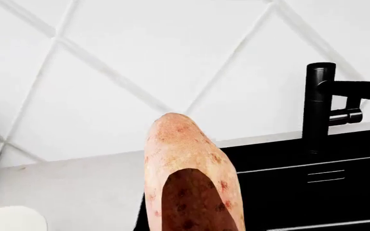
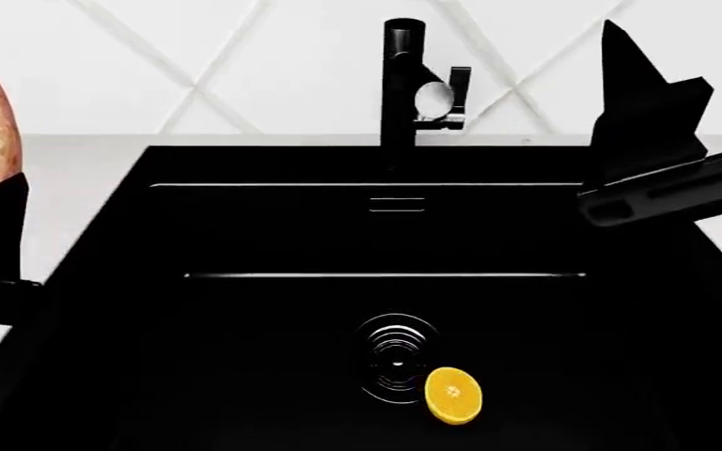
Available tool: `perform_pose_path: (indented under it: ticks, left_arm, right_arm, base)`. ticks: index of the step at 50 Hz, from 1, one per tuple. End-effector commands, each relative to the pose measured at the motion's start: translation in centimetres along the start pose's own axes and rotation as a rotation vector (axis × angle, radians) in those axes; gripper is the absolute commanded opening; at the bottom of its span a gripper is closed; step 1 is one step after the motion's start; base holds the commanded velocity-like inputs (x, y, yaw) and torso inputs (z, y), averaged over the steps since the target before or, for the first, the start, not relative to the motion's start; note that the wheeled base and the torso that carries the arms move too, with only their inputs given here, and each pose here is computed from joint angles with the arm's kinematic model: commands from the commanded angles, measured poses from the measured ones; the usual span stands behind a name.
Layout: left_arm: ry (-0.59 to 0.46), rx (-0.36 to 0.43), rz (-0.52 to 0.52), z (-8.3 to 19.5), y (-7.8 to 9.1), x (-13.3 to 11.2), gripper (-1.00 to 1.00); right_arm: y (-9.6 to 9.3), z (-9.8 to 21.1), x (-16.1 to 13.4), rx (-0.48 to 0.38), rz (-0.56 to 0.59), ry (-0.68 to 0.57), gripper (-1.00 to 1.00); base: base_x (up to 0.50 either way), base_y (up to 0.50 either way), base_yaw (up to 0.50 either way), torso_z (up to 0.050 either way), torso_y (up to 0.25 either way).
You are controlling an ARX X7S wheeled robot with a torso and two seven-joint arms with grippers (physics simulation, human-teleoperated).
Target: There is a mixed pile of frozen fruits and vegetables on the counter. Locate all the frozen vegetables and place the items in a bowl on the counter. Take all the frozen fruits and defrost them in a running sink.
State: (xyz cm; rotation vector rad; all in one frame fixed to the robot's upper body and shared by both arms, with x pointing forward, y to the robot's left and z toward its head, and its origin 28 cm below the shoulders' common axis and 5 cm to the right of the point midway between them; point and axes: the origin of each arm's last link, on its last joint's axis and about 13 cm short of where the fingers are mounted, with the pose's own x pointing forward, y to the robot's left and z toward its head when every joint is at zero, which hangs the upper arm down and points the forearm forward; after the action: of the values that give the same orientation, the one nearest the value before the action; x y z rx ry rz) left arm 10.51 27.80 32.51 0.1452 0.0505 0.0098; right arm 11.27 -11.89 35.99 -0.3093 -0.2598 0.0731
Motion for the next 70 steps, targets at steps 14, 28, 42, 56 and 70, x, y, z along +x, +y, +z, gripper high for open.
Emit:
perform_pose_path:
  ticks: [14,28,42,56,70]
  left_arm:
    - [-0.038,-0.015,0.015,0.37,0.23,-0.21,-1.0]
    - [-0.035,-0.016,0.017,0.26,0.24,-0.13,-1.0]
    - [-0.034,-0.019,0.02,0.24,0.28,-0.27,-1.0]
    - [-0.035,-0.017,0.015,0.27,0.21,-0.26,-1.0]
    - [-0.032,0.001,-0.006,0.51,-0.25,-0.04,-1.0]
  right_arm:
    - [0.41,0.46,0.1,-0.002,0.024,-0.045,1.0]
    - [0.8,0.31,0.37,-0.002,0.054,-0.052,1.0]
    - [0.98,0.24,0.2,-0.011,0.075,-0.05,1.0]
    - [0.92,0.19,0.11,-0.006,0.079,-0.054,1.0]
    - [0.73,-0.03,-0.22,-0.004,0.071,-0.066,1.0]
  base:
    - [0.0,0.5,0.0,0.0,0.0]
    - [0.0,0.5,0.0,0.0,0.0]
    - [0.0,0.5,0.0,0.001,0.001]
    - [0.0,0.5,0.0,0.0,0.0]
    - [0.0,0.0,0.0,0.0,0.001]
